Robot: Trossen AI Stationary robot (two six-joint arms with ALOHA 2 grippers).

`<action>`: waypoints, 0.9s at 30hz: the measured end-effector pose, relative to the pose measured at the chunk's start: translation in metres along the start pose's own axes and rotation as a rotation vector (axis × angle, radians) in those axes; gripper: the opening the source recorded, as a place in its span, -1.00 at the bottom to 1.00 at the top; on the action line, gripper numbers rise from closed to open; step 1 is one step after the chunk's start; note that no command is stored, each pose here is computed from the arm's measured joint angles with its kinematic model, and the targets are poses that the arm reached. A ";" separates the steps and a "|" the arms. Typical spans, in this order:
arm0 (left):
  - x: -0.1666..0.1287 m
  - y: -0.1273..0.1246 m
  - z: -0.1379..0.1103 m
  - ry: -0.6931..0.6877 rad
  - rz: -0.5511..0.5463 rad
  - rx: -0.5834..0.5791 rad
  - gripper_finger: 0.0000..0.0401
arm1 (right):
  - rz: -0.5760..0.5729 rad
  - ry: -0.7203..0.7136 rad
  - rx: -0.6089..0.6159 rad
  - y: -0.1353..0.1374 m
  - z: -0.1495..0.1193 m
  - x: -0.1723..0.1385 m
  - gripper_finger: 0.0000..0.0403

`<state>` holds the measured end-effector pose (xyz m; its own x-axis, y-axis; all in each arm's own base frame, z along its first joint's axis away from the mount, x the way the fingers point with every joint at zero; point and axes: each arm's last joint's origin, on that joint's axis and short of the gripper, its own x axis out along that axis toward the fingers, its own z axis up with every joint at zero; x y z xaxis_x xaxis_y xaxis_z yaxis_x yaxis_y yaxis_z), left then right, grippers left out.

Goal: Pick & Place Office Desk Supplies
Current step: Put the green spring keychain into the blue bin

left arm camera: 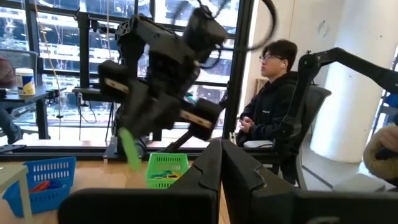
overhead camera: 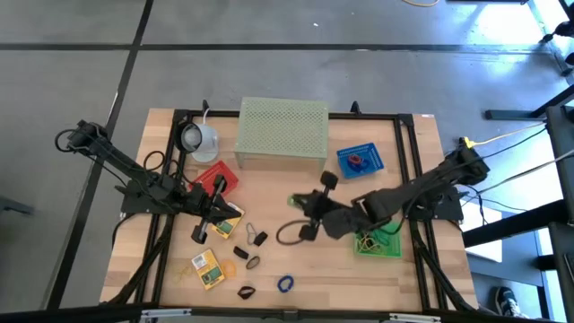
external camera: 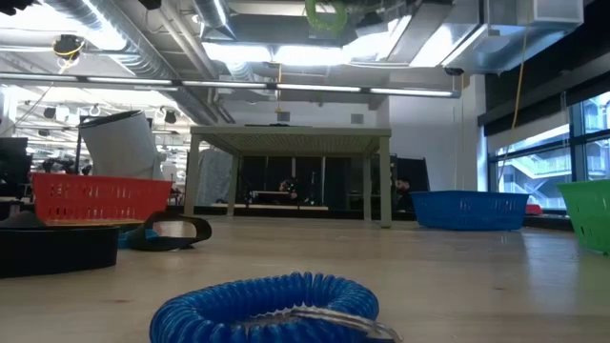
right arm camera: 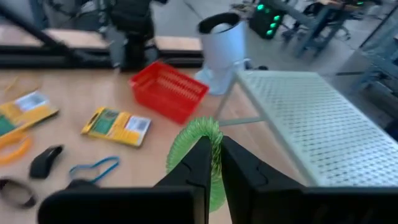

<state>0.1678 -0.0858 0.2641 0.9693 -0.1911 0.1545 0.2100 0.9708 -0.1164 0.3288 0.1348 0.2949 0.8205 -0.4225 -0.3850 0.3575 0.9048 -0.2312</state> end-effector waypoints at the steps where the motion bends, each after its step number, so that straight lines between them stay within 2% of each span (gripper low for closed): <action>1: 0.000 0.000 0.000 0.000 0.000 0.000 -0.98 | -0.010 -0.005 0.011 -0.005 0.003 0.000 -0.86; 7: 0.000 0.000 0.000 0.000 0.000 0.000 -0.98 | -0.064 0.018 0.006 -0.022 0.005 0.007 -0.85; 10: 0.000 0.000 0.000 0.001 0.000 0.000 -0.98 | -0.157 0.098 -0.063 -0.031 -0.005 0.010 -0.85; 13: 0.000 0.000 0.000 0.001 0.000 0.000 -0.98 | -0.250 0.226 -0.063 -0.046 -0.021 0.011 -0.85; 19: 0.000 0.000 0.000 0.001 0.000 0.000 -0.98 | -0.434 0.434 0.022 -0.080 -0.043 -0.008 -0.85; 27: 0.000 0.000 0.000 0.001 0.001 0.001 -0.98 | -0.623 0.485 0.091 -0.114 -0.046 -0.043 -0.85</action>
<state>0.1678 -0.0858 0.2639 0.9697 -0.1905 0.1532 0.2091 0.9710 -0.1158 0.2324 0.0472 0.2962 0.1794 -0.8093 -0.5594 0.7389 0.4862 -0.4664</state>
